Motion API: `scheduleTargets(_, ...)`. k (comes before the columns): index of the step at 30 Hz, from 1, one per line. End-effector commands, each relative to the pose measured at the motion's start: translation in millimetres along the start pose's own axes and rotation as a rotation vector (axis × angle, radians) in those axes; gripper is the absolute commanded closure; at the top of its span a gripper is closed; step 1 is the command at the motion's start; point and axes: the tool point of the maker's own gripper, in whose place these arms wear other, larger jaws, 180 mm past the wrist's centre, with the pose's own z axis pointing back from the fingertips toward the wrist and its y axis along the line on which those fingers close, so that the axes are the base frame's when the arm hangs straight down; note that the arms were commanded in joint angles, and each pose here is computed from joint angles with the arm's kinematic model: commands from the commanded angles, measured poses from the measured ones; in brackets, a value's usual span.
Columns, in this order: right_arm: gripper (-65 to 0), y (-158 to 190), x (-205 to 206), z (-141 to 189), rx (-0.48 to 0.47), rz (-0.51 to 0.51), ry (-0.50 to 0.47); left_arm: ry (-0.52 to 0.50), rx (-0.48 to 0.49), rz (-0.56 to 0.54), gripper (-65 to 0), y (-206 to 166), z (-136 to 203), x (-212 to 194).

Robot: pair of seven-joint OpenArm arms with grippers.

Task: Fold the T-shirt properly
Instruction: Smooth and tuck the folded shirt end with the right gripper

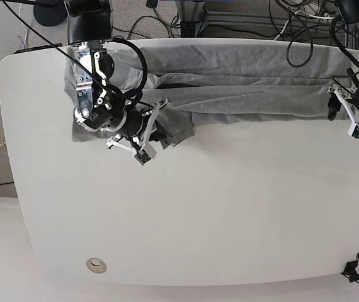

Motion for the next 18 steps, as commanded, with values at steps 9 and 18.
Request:
scheduleTargets(9, 0.0, 47.9, -12.5, 59.6, 0.204, -0.012, -0.052, -0.018, -0.001, 0.000, -51.5, 5.6, -3.3, 5.7)
scheduleTargets(18, 0.0, 56.0, -59.5, 74.7, 0.274, -0.058, 0.055, -0.014, -0.005, 0.013, -51.5, 6.3, -8.0, 4.8)
